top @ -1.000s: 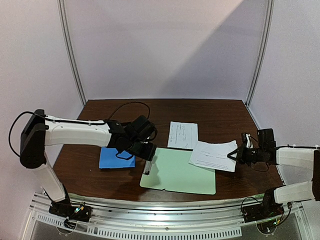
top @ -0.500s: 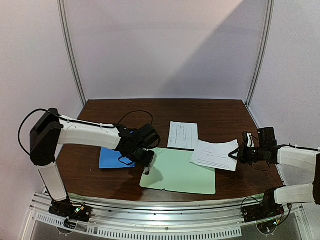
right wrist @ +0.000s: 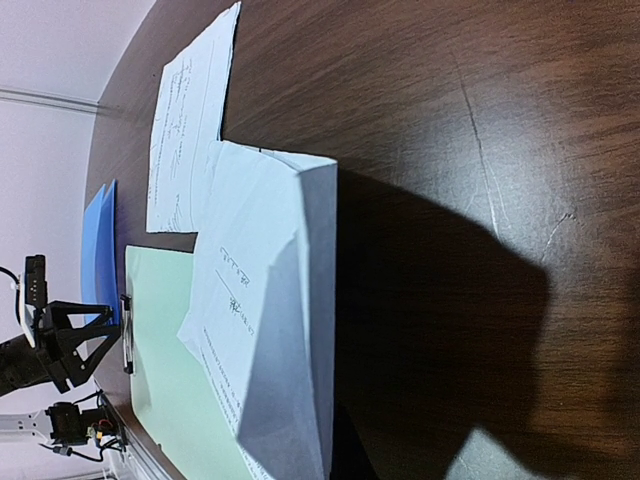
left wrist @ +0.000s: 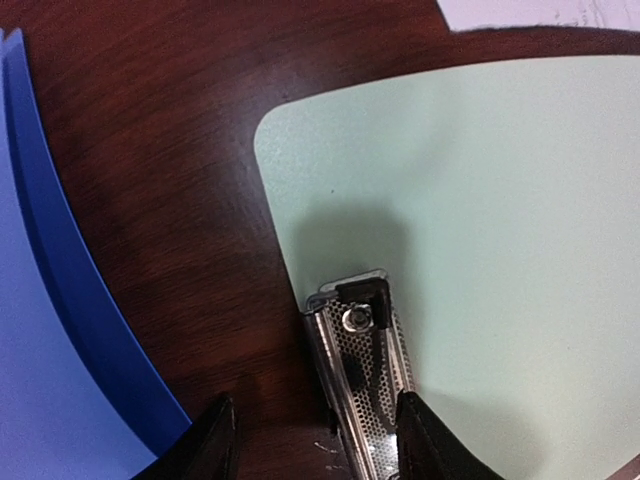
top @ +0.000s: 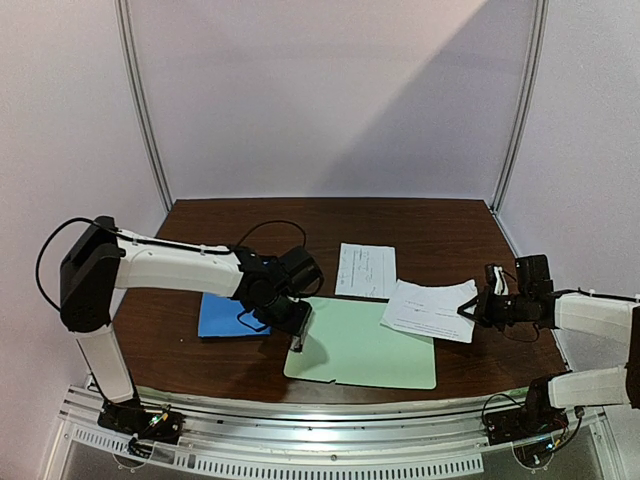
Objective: Put the files into the folder
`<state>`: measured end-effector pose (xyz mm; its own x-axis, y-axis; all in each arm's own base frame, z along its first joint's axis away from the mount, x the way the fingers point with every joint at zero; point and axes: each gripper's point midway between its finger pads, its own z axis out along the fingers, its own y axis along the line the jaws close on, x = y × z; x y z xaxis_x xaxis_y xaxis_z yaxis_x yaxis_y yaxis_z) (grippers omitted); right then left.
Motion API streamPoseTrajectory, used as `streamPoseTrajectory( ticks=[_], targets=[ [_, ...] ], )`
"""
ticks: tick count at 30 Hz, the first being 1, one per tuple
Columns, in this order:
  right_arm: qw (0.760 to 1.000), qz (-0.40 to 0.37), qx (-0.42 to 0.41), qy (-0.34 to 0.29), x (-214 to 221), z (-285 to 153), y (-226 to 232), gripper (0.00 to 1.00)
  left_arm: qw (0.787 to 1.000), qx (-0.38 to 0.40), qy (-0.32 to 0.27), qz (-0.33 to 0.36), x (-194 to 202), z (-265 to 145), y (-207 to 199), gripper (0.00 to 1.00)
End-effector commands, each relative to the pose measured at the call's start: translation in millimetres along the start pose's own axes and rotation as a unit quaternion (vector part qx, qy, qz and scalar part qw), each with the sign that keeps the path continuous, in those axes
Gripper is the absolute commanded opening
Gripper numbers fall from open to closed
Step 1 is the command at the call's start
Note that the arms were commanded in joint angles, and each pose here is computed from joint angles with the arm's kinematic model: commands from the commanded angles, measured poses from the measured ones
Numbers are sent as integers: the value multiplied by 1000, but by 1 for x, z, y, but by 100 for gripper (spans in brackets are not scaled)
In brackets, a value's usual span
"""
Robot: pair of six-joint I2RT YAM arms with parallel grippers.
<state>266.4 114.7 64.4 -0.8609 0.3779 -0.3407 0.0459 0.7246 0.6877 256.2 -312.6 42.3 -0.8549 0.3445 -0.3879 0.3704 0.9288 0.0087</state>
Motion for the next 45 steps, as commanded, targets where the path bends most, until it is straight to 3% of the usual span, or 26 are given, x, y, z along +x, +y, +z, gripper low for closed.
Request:
streamPoseTrajectory(
  ticks=[1, 8, 14, 25, 33, 41, 45],
  targets=[
    [1000, -1, 6, 8, 8, 4, -6, 0, 1000, -1, -5, -4, -6, -10, -7, 54],
    [1000, -4, 9, 10, 9, 4, -7, 0, 1000, -2, 5, -11, -2, -7, -10, 54],
    [1000, -5, 9, 11, 10, 4, -8, 0, 1000, 9, 18, -22, 7, 2, -14, 43],
    [1000, -7, 12, 15, 13, 4, -10, 0, 999, 11, 38, -31, 16, 12, -16, 41],
    [1000, -7, 10, 14, 13, 4, -10, 0, 998, 6, 48, -35, 22, 19, -15, 27],
    [1000, -8, 9, 16, 13, 4, -9, 0, 997, 3, 63, -39, 35, 28, -11, 25],
    [1000, -8, 6, 17, 12, 3, -6, 0, 997, 10, 66, -40, 39, 31, -12, 12]
  ],
)
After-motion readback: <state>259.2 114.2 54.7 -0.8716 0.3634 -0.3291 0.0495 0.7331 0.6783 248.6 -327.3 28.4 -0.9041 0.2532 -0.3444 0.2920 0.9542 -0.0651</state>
